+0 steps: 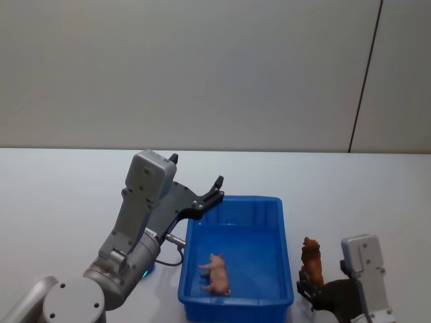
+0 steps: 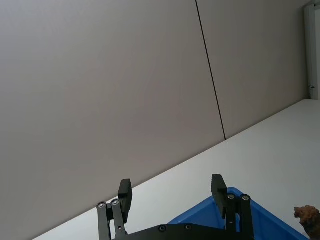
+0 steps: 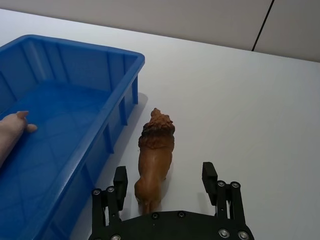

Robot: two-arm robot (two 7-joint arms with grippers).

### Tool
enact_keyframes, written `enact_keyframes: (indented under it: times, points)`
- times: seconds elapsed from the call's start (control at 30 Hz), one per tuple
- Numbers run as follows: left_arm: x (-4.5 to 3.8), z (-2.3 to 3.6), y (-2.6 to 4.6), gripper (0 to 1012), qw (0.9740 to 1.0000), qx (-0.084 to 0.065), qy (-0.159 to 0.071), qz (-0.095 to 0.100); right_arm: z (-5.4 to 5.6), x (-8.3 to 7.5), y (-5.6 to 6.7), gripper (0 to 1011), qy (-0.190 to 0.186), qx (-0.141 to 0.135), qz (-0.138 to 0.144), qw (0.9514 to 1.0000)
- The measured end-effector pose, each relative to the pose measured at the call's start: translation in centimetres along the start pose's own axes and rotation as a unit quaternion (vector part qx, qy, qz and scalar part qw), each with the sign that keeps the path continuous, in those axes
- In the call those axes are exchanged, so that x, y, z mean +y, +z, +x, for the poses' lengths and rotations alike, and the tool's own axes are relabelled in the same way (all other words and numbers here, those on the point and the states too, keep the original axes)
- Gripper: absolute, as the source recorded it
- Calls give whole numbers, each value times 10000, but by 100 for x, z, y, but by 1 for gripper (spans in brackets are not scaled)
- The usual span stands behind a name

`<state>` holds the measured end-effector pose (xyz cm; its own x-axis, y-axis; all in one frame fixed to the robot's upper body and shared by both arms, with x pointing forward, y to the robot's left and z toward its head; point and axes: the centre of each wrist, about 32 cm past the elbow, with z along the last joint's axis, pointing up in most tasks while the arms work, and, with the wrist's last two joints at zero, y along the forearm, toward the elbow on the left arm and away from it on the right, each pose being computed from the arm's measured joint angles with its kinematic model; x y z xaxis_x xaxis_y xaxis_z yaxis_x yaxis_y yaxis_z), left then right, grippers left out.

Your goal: Pick up the two dolls from the table and place them into the box.

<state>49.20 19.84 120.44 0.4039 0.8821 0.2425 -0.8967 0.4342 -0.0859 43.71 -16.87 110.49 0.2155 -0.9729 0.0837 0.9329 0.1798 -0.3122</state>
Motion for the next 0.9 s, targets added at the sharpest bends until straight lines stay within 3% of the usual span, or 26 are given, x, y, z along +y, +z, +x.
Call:
enact_keyframes:
  times: [0.33, 0.67, 0.9]
  points:
    - [0, 0, 0, 1001, 10000, 0, 0, 0, -66, 69, -42, 703, 43, 31, -64, 10000]
    - [0, 0, 0, 1001, 10000, 0, 0, 0, -121, 85, 7, 358, -18, 68, -46, 10000]
    - [0, 0, 0, 1001, 10000, 0, 0, 0, -139, 56, 129, 306, -96, 76, 116, 9999]
